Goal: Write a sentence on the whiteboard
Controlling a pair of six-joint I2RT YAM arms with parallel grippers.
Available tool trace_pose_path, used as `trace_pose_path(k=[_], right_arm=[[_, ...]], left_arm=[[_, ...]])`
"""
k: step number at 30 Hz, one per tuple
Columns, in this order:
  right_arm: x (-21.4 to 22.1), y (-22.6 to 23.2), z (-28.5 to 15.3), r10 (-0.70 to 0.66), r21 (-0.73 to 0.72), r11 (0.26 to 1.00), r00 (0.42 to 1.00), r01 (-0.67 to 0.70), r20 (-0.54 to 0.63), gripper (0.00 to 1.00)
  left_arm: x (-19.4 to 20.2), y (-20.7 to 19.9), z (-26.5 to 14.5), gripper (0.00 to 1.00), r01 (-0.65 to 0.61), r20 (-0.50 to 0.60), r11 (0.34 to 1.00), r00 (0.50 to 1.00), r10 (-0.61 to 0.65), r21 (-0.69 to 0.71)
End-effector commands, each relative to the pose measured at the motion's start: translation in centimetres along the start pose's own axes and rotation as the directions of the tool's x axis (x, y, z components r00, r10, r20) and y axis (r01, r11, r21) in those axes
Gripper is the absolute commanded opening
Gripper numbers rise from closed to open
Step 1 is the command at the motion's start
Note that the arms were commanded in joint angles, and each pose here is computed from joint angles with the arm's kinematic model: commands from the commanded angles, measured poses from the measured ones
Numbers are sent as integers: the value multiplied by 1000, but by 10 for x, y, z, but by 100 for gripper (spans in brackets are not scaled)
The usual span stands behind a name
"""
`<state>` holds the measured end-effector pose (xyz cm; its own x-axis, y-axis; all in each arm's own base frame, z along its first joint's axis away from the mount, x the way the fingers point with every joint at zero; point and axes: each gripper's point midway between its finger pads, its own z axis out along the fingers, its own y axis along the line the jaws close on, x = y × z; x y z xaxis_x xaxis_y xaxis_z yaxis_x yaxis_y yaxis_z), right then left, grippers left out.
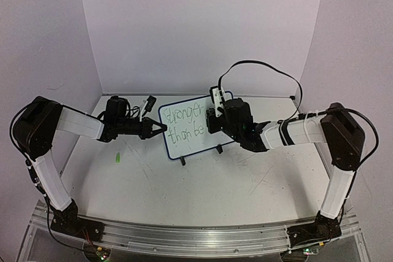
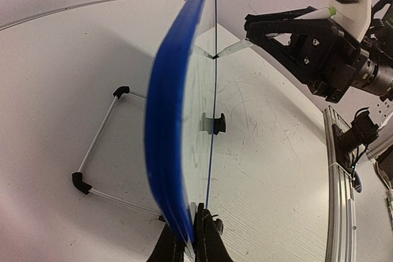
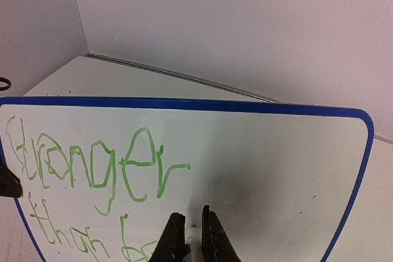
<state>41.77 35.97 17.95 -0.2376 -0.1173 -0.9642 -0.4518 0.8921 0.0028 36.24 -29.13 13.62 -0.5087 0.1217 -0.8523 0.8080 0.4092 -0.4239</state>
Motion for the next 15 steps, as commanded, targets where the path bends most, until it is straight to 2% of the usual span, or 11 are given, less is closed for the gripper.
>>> trace_pose_path(k=[1,15], right_arm=[[-7,6,7,11,-19,1000,1000,-10,19,0],[20,12,-3,37,-42,998,998,-38,-41,0]], left_arm=[[7,30,-2,0,-61,-37,988,998,56,-145],[7,31,-3,0,-86,-39,986,996,81,-146]])
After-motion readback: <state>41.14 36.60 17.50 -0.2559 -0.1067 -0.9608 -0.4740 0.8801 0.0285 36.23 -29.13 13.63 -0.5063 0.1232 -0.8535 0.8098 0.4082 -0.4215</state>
